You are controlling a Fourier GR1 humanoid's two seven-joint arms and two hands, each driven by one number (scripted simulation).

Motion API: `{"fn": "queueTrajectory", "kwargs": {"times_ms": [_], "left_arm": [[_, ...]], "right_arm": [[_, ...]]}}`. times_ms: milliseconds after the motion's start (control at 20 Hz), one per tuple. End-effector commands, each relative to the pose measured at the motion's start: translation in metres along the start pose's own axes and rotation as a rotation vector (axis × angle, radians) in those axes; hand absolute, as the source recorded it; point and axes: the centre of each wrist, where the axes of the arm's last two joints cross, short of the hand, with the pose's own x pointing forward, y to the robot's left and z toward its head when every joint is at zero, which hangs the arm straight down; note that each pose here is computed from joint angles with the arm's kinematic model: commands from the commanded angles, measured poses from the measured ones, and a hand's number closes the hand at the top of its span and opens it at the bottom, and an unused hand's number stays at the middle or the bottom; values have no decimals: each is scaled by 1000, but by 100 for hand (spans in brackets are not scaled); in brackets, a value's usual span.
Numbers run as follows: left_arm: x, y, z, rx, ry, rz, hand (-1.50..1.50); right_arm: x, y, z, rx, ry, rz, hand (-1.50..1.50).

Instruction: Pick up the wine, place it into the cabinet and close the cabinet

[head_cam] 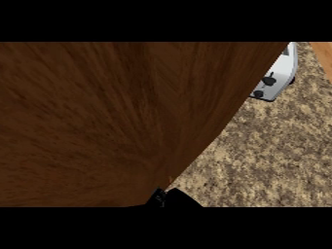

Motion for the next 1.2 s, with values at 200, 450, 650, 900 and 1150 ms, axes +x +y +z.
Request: {"fn": "queueTrajectory", "kwargs": {"times_ms": [200, 450, 650, 900, 1150], "left_arm": [[21, 14, -7, -24, 0, 6, -150], [13, 22, -15, -16, 6, 27, -150], [16, 18, -15, -50, 41, 13, -150], [7, 8, -18, -48, 65, 37, -150], [0, -11, -26, -77, 86, 39, -150]], "right_arm": [[-4, -15, -79, -121, 5, 70, 150], [3, -50, -109, -135, 11, 66, 150], [-21, -62, -132, -177, 32, 103, 150], [-36, -120, -133, -214, 52, 141, 150], [-40, -137, -147, -247, 53, 130, 150]]}}
